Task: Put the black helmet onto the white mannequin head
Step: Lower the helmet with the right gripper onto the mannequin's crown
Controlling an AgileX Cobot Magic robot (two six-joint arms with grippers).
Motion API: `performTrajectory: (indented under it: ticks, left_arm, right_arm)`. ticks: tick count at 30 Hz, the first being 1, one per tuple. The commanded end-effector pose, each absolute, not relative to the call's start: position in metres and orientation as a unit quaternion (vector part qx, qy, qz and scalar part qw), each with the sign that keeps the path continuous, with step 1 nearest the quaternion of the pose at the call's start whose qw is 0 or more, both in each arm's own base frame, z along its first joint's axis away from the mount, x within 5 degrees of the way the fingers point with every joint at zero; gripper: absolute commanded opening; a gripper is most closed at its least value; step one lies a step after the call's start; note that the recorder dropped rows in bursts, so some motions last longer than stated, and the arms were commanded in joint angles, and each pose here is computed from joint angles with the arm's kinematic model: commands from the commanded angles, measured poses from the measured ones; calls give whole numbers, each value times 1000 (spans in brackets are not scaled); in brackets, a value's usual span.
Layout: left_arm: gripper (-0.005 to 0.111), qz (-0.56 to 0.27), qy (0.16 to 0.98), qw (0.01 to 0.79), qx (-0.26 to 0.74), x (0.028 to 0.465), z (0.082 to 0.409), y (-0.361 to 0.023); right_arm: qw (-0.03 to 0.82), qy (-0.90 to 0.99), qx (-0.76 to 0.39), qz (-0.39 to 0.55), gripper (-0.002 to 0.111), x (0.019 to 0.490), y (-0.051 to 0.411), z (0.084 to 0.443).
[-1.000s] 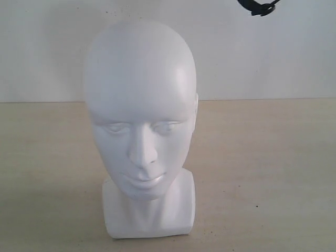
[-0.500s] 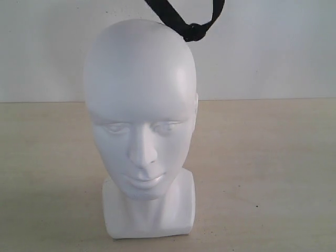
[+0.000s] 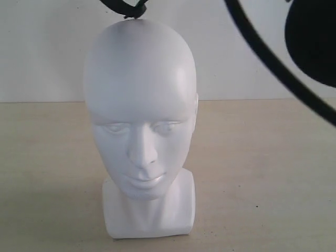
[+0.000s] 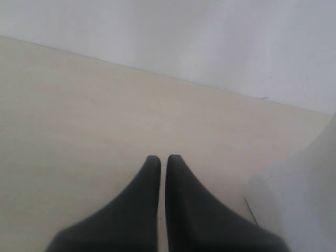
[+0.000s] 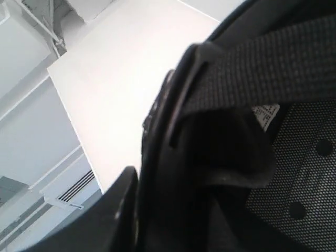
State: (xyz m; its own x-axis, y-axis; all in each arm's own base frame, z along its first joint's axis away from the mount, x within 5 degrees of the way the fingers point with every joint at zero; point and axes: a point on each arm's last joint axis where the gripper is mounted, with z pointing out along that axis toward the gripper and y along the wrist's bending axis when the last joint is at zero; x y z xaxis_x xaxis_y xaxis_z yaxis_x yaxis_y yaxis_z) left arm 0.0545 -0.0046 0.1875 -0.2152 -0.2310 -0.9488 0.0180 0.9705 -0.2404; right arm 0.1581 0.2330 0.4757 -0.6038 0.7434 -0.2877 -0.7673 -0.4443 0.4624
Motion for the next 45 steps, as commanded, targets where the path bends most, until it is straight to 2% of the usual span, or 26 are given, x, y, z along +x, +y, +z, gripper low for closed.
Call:
performTrajectory:
  ticks: [1, 4, 9, 19, 23, 30, 45]
  left_arm:
    - [4, -104, 772, 623, -69, 54, 187, -5]
    - [4, -104, 772, 623, -69, 54, 187, -5]
    - [4, -104, 772, 623, -69, 54, 187, -5]
    - [4, -104, 772, 623, -69, 54, 187, -5]
    - [4, -104, 772, 623, -69, 54, 187, -5]
    - [4, -104, 772, 623, -69, 54, 187, -5]
    - [4, -104, 772, 623, -69, 54, 187, -5]
  right_arm:
    - [447, 239, -27, 862, 0, 167, 242, 481]
    - [429, 244, -15, 870, 0, 179, 256, 477]
    - [453, 254, -73, 852, 0, 173, 263, 474]
    - [443, 290, 3, 849, 0, 205, 251, 449]
    - [441, 303, -2, 845, 0, 214, 244, 443]
    - [400, 314, 12, 861, 0, 215, 244, 436]
    - [403, 354, 52, 842, 0, 208, 228, 405]
